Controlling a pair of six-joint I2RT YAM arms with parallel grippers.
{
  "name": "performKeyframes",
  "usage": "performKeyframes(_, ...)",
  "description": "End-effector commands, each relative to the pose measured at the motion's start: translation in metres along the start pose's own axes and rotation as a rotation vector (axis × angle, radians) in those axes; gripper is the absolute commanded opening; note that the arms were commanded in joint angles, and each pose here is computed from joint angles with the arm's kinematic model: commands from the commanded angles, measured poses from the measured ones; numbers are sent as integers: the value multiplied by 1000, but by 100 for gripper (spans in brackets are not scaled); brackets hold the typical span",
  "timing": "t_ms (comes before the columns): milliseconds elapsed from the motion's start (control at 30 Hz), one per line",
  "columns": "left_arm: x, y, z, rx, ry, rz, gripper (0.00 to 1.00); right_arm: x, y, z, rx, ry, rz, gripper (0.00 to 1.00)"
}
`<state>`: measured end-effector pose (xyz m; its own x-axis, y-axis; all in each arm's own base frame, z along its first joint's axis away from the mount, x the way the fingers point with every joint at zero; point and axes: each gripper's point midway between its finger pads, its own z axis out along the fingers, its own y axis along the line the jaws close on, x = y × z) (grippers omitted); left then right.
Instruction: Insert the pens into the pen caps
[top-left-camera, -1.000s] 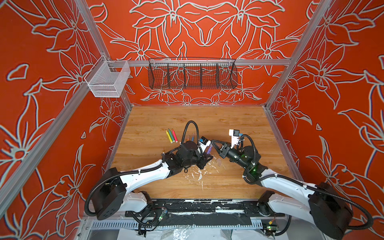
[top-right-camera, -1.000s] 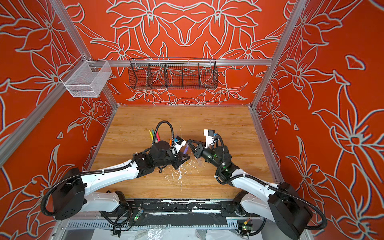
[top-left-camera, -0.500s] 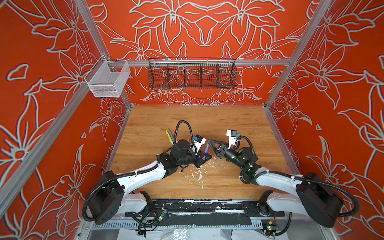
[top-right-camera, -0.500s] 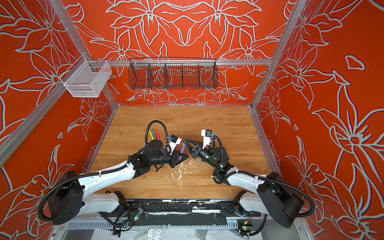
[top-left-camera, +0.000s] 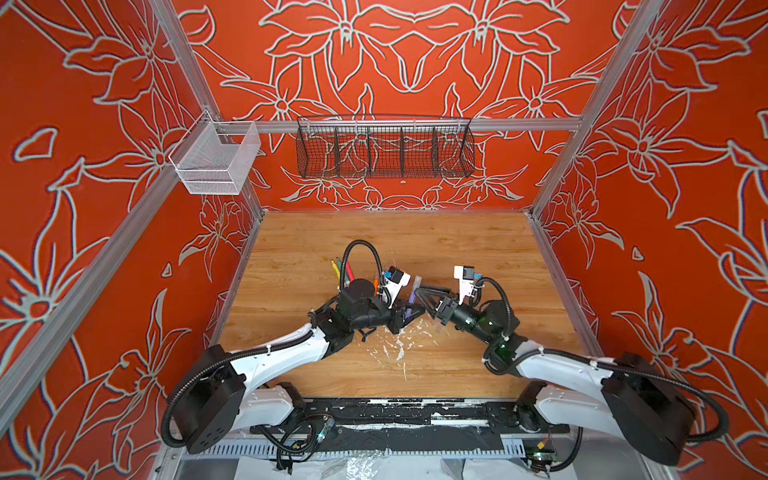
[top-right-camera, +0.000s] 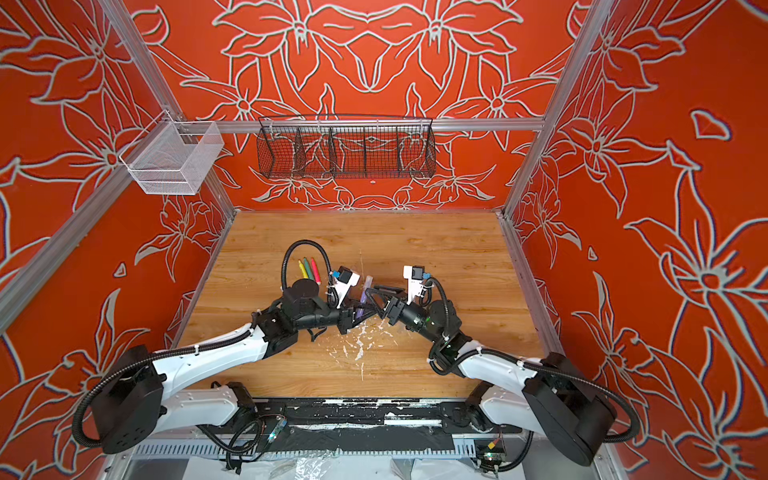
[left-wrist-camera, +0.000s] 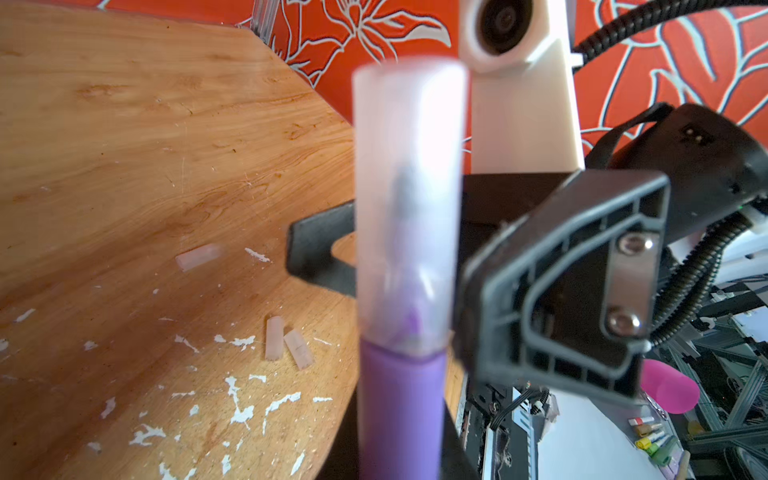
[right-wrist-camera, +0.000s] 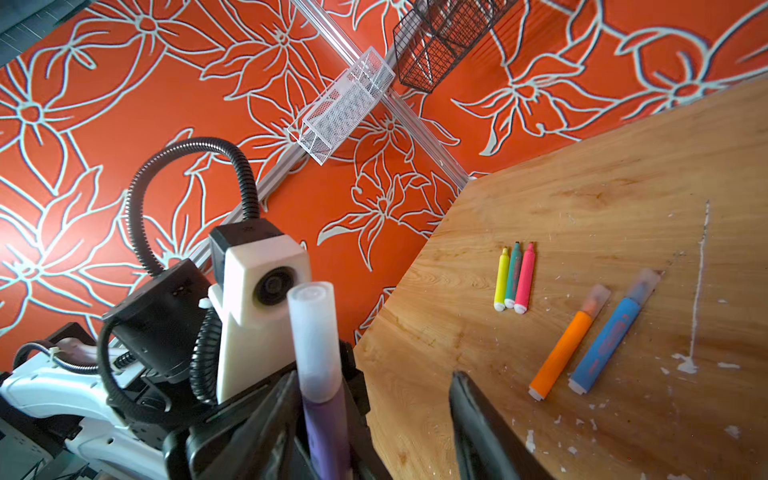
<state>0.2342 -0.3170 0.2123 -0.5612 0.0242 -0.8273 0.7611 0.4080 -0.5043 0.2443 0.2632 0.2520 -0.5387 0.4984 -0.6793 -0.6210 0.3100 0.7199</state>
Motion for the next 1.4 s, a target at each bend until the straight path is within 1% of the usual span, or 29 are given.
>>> performKeyframes(0,-13,-2,-6,-14,-50,82,0,-8,3,-10,27,-36,-46,63)
performKeyframes(100,-12,2,-6,-41,-36,103,0,-18,14,-19,8,-73,-67,67)
performKeyframes(267,-7,-2,1,-46,-4,143,0,-27,23,-27,7,-95,-87,67)
performKeyframes(433,4,-17,13,-61,51,241,0,-28,23,-26,20,-85,-88,63)
performKeyframes(700,12,-18,23,-70,95,274,0,-28,22,-24,17,-82,-88,45)
performKeyframes(767,13,-18,24,-73,102,280,0,-28,23,-24,12,-83,-90,43)
performKeyframes(900,14,-19,25,-72,109,286,0,-28,24,-25,10,-82,-89,36)
performKeyframes(1067,14,-19,26,-78,109,289,0,-26,24,-22,8,-70,-99,25)
performKeyframes(1167,13,-18,27,-83,111,278,0,-22,24,-18,-5,-45,-102,15)
performKeyframes(1267,4,-15,26,-120,90,241,0,-19,26,-15,-19,-26,-92,6)
performKeyframes(1333,-13,-12,22,-182,65,199,0,-19,28,-14,-31,-24,-88,1)
performKeyframes(1367,-23,-15,21,-188,52,187,0,-18,28,-15,-30,-19,-91,1)
